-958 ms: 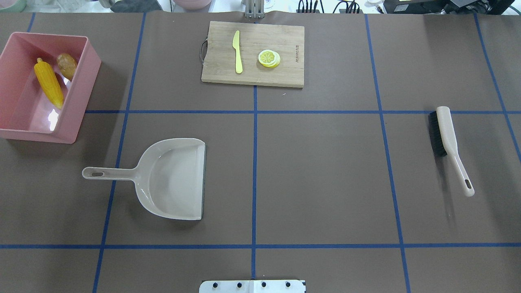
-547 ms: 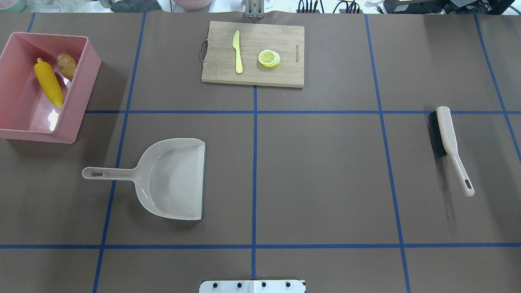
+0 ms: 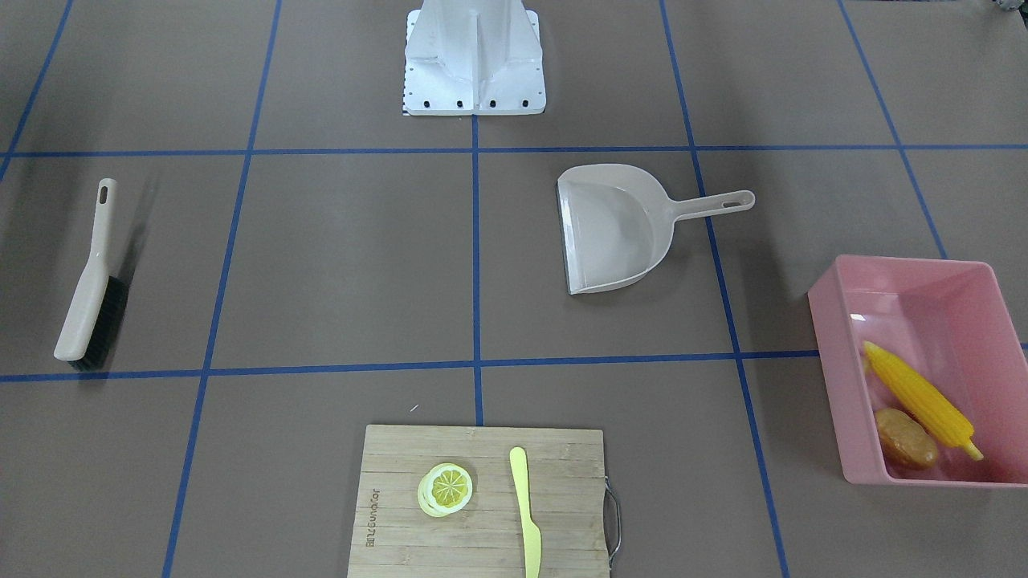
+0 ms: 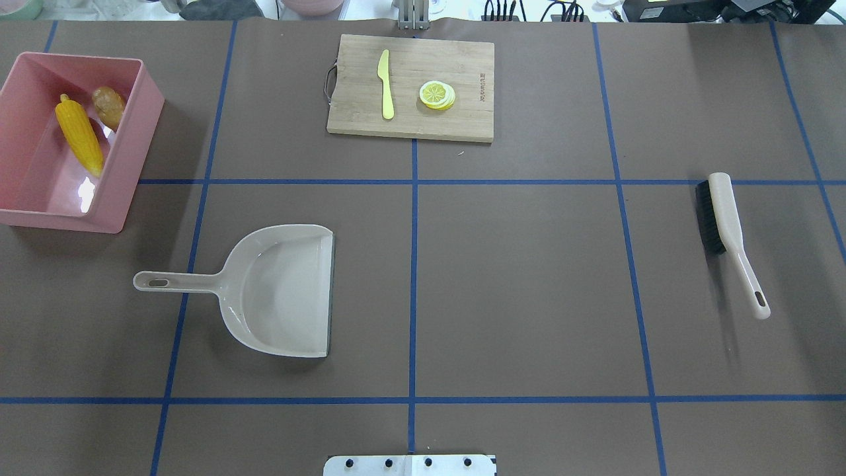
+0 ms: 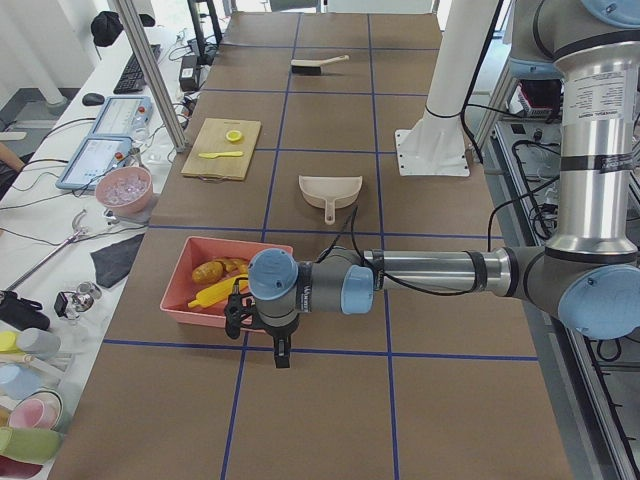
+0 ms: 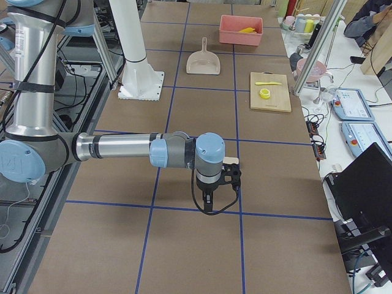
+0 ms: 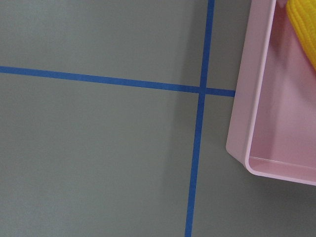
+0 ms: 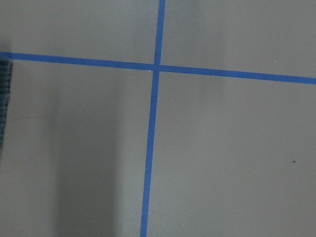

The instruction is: Sweep and dump trash into bin

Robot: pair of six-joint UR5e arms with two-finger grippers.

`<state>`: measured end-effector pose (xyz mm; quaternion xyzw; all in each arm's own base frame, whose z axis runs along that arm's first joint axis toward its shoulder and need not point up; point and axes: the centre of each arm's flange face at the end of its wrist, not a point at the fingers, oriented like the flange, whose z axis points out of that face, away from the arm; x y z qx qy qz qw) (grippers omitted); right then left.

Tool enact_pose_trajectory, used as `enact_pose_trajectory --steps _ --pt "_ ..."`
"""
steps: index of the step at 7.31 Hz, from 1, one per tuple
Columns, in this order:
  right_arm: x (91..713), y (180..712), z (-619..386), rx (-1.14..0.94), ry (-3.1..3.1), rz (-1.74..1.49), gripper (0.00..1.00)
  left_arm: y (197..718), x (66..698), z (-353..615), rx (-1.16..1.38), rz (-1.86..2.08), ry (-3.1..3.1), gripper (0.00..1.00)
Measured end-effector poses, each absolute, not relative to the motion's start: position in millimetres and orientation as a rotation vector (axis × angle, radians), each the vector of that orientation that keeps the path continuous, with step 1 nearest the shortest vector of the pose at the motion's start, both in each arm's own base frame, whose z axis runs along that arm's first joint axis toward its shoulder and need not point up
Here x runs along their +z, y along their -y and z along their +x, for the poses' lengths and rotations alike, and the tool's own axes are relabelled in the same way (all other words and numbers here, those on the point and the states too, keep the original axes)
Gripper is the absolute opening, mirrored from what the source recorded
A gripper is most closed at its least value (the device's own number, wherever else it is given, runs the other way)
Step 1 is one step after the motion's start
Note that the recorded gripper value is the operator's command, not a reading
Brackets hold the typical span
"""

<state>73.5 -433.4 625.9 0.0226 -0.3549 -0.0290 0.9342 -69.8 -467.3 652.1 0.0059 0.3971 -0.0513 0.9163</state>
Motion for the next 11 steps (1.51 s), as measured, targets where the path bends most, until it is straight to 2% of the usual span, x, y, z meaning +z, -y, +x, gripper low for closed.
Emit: enact_pose_trajectory --steps 7,11 --pt "625.2 434.2 73.5 -0.054 0.726 0.046 1.00 459.1 625.0 -71.1 -0.089 0.060 -0.816 0.98" --pt "625.3 434.4 73.6 -0.053 0.726 0.045 1.00 455.6 629.5 -72.4 -0.058 0.067 -0.814 0.98"
